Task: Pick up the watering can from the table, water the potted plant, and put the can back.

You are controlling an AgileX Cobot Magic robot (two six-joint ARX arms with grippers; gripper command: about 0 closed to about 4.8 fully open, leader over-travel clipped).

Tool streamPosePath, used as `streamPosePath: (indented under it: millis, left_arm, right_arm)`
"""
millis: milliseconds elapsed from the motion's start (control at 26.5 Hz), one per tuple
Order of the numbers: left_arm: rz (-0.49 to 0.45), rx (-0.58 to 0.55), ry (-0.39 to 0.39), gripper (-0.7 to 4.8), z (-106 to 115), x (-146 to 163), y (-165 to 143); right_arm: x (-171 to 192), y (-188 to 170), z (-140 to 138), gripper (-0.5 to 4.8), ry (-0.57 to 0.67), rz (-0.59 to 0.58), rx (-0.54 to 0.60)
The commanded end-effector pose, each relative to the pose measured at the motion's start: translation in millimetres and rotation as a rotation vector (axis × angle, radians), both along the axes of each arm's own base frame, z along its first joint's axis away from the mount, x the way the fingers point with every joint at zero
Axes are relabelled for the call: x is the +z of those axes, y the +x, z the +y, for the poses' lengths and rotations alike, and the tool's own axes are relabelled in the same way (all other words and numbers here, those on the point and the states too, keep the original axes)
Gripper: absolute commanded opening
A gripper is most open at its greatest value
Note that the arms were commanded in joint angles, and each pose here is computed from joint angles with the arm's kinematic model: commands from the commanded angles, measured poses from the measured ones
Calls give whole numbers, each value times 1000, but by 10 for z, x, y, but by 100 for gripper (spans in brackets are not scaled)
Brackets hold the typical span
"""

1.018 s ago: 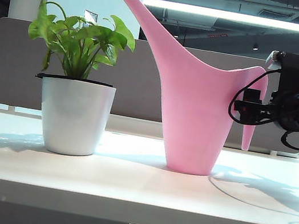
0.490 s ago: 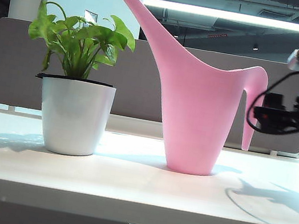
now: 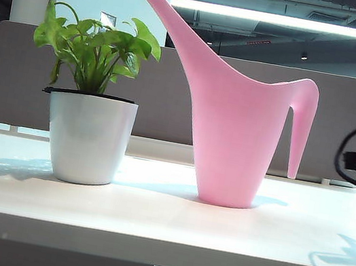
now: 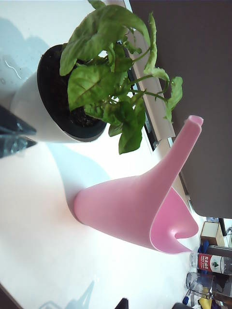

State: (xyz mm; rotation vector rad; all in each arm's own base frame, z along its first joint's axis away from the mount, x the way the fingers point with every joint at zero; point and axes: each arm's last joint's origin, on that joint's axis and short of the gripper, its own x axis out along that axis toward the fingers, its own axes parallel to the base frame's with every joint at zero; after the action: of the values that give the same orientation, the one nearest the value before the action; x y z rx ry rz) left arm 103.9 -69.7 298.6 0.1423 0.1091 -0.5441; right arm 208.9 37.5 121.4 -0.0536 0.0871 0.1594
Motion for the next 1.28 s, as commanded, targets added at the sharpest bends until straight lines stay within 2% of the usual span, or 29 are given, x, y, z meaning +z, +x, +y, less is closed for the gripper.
streamPosePath:
  millis: [38, 528, 754, 1282]
  left_arm:
    - [-13, -1, -10, 4, 2, 24, -3]
    - [-12, -2, -9, 4, 2, 23, -4]
    - [-13, -1, -10, 4, 2, 25, -4]
    - [-8, -1, -7, 4, 3, 19, -5]
  right_arm:
    - [42, -90, -15, -5, 6, -38, 0]
    - [2, -275, -47, -6, 67, -8, 1]
    - [174, -420, -74, -6, 90, -97, 1]
    - [385, -857, -160, -6, 73, -18, -18]
